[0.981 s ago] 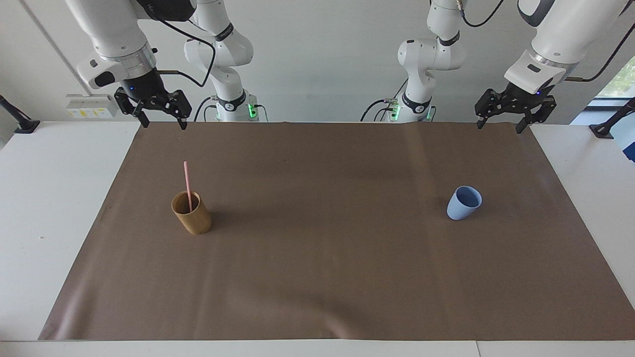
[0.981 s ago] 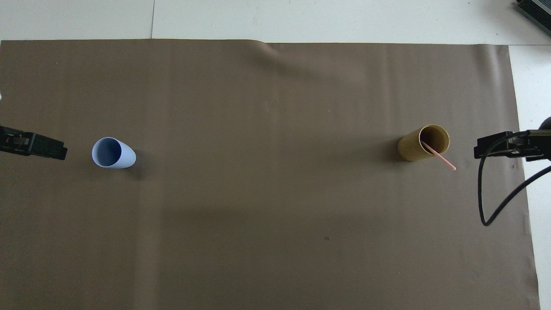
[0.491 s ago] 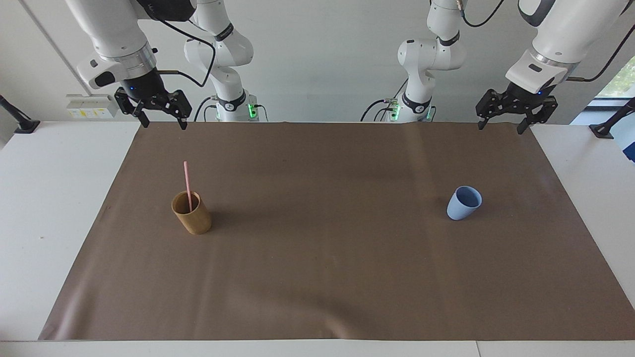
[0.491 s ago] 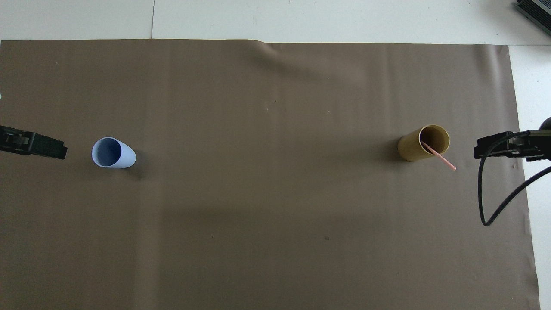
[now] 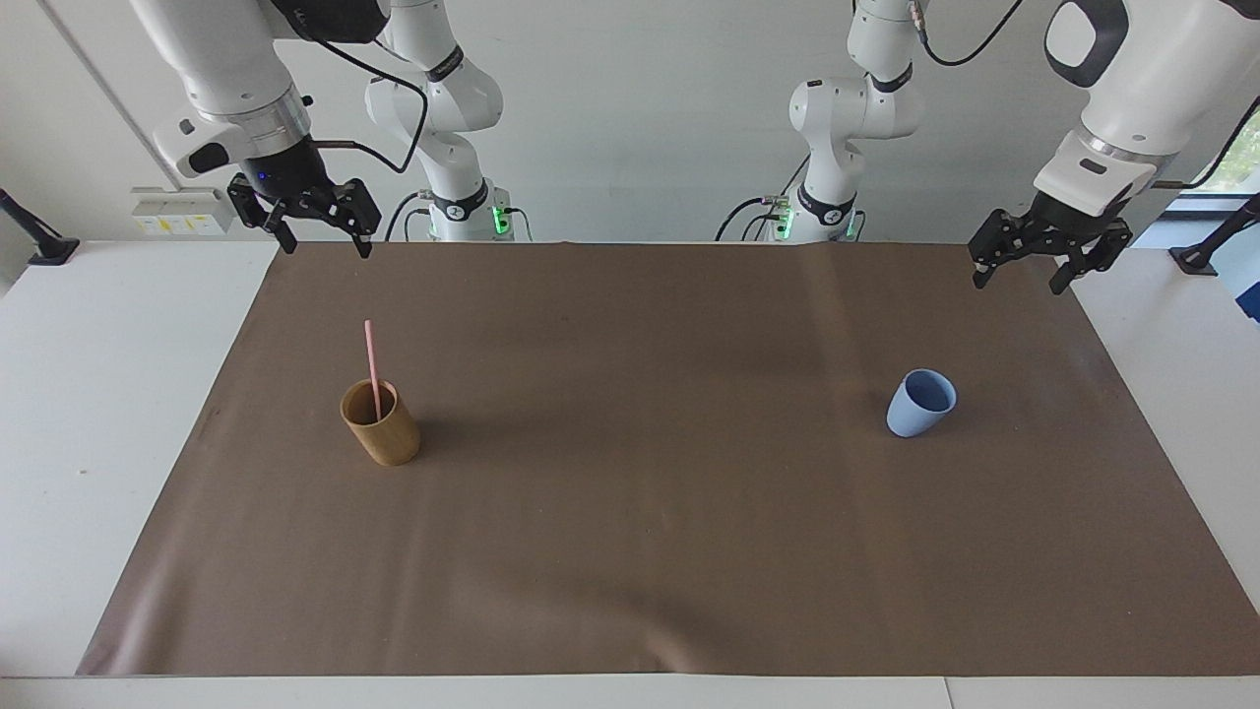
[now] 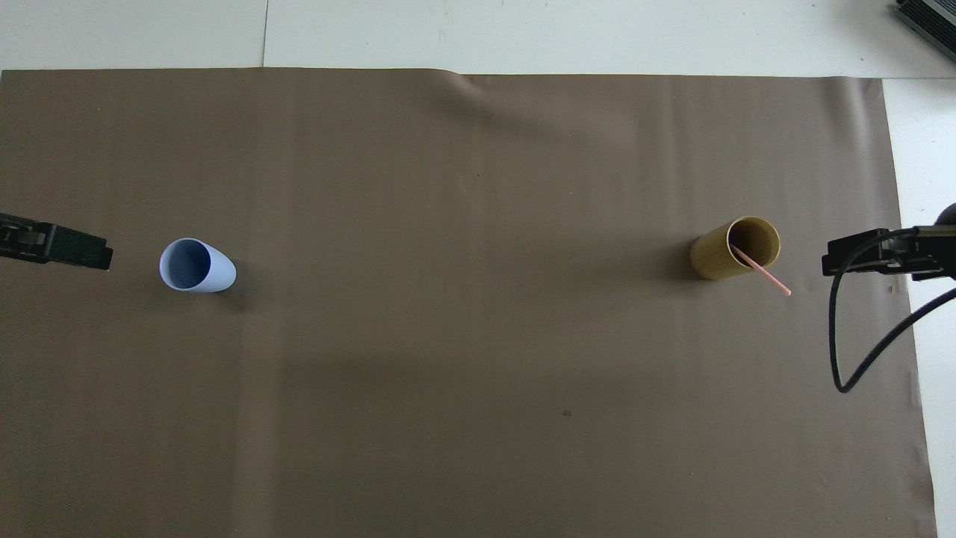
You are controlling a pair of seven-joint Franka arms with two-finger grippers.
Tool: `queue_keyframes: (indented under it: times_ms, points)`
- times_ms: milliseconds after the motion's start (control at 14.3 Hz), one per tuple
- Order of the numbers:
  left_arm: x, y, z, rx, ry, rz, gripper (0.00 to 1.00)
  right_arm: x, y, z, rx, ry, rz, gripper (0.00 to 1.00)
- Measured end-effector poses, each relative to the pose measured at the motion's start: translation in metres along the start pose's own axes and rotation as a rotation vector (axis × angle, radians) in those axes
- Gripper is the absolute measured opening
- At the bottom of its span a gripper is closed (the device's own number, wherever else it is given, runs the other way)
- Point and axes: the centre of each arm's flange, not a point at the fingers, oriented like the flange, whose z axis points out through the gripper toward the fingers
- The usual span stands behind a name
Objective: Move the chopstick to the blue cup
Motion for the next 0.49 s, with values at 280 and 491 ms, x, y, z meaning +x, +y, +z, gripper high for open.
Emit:
queue_keyframes:
  times_ms: [280, 491]
  points:
    - [0.010, -0.017, 0.067, 0.006, 0.005, -0.011, 1.00, 0.000, 0.000, 0.001, 0.000, -0.002, 0.000, 1.00]
    - [0.014, -0.025, 0.110, 0.006, -0.017, -0.024, 1.00, 0.000, 0.000, 0.002, 0.000, -0.004, 0.000, 1.00]
